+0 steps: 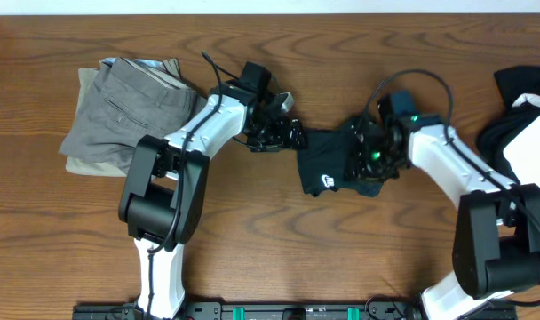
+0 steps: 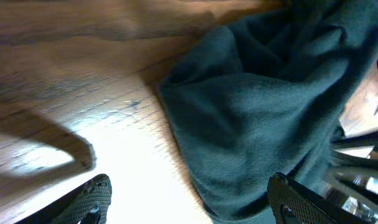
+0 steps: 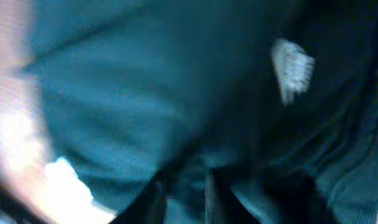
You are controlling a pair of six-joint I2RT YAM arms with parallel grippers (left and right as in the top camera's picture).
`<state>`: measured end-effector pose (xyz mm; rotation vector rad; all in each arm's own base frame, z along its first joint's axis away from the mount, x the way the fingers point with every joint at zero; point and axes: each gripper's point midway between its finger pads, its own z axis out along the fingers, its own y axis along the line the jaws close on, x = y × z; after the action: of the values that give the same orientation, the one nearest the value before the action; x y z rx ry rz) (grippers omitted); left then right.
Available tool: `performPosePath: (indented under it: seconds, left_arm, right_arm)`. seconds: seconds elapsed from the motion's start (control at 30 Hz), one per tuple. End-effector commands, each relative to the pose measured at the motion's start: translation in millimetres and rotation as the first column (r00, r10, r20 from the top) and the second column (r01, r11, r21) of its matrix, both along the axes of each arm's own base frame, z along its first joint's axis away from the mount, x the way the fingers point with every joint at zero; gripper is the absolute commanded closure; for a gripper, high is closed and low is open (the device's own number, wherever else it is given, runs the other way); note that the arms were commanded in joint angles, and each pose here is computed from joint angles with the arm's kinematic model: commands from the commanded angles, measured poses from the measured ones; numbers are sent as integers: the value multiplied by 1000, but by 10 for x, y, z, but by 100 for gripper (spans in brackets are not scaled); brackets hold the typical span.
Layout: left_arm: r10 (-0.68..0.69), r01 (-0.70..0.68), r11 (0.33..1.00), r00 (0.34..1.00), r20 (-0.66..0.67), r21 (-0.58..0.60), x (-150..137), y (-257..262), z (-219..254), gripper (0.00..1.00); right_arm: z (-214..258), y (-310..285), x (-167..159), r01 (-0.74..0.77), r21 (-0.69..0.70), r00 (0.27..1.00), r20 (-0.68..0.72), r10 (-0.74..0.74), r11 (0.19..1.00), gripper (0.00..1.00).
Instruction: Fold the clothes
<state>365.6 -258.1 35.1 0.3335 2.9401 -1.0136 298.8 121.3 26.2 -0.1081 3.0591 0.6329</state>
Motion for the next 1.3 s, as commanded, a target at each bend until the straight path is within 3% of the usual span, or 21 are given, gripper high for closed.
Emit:
performPosePath:
  seconds: [0.0, 0.23, 0.53, 0.93, 1.0, 1.13, 1.2, 1.27]
  left_arm:
    - [-16, 16, 1000, 1000, -4, -10, -28, 2, -2, 18]
    - [-7, 7, 1000, 998, -61, 5, -138, 10, -17, 18]
    - [-23, 18, 998, 997, -80, -55, -260, -392, 44, 13]
    - [186, -228, 969, 928, -322, -98, -425, -786, -353, 14]
    - [182, -229, 966, 931, -316, -119, -424, -809, -367, 20]
    - [174, -220, 968, 936, -305, -121, -420, -797, -373, 47]
    - [178, -220, 971, 927, -330, -95, -483, -759, -402, 47]
    - [202, -233, 972, 896, -396, -30, -622, -675, -453, 40]
  right_arm:
    - [-281, -264, -101, 130, -127, 990, -34, -135, 983, 86]
    - [-352, -490, -188, 221, -141, 969, -84, -234, 965, 90]
    - [-343, -481, -175, 216, -122, 971, -81, -226, 969, 89]
    - [-343, -478, -167, 216, -120, 971, -78, -226, 969, 89]
    - [-343, -478, -165, 216, -120, 971, -78, -226, 969, 89]
    - [-331, -436, -169, 213, -99, 971, -84, -222, 972, 90]
    - [-331, -436, -168, 214, -99, 971, -84, -222, 972, 91]
    - [-329, -432, -168, 214, -95, 971, -85, -222, 972, 90]
